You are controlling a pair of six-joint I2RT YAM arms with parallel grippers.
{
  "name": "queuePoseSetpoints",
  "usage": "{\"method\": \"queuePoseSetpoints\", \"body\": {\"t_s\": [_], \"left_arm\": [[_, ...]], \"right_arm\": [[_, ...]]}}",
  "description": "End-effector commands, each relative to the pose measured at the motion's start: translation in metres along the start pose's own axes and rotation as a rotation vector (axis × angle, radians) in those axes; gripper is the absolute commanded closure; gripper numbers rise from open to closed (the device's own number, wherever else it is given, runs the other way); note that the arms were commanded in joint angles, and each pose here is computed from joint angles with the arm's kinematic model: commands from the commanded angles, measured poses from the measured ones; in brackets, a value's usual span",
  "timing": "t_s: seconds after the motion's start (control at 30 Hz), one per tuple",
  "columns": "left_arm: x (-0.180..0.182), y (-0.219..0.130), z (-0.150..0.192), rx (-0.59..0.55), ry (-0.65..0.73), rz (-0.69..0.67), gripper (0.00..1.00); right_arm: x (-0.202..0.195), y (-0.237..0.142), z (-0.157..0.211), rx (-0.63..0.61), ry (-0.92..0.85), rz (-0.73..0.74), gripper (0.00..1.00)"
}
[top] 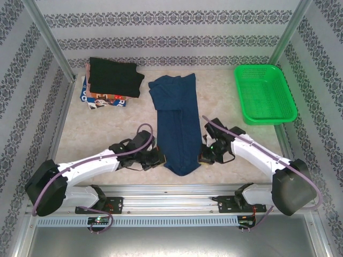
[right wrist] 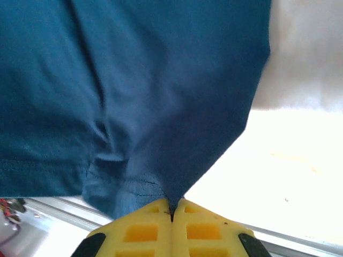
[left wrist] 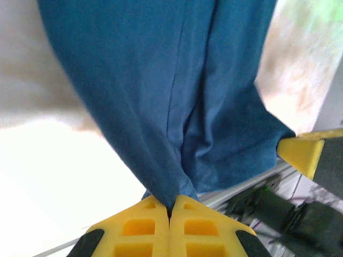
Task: Fold and stack the t-shirts
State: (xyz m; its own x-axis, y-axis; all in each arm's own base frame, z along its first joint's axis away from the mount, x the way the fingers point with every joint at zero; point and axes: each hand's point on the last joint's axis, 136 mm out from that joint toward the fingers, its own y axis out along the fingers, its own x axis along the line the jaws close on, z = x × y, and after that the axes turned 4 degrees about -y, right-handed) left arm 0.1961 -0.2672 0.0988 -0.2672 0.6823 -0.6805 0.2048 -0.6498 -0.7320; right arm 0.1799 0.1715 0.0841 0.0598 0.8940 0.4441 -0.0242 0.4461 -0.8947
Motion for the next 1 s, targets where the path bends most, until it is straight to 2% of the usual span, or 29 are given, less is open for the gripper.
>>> {"method": "queuePoseSetpoints", "body": {"t_s": [0.0,0.2,0.53,0.97], "left_arm": [[-0.009,-0.015,-0.027,-0.05,0.005,0.01,1.0],[-0.045,-0.027,-0.079,-0.093,0.02,0.091,1.0],[-0.061,-0.044,-0.16,-0.183,0.026,0.108,1.0],[-0.055,-0.025,-0.202,-0.185,0.03,0.08,1.0]], "right_arm": [[0.007,-0.016,-0.02,-0.015,-0.021,-0.003,1.0],[0.026,-0.029,-0.076,-0.058,-0.044,-0.034,1.0],[0.03,-0.042,-0.167,-0.116,-0.051,-0.019,1.0],[0.013,-0.041,-0.229,-0.171,-0.031,0.006,1.0]]}}
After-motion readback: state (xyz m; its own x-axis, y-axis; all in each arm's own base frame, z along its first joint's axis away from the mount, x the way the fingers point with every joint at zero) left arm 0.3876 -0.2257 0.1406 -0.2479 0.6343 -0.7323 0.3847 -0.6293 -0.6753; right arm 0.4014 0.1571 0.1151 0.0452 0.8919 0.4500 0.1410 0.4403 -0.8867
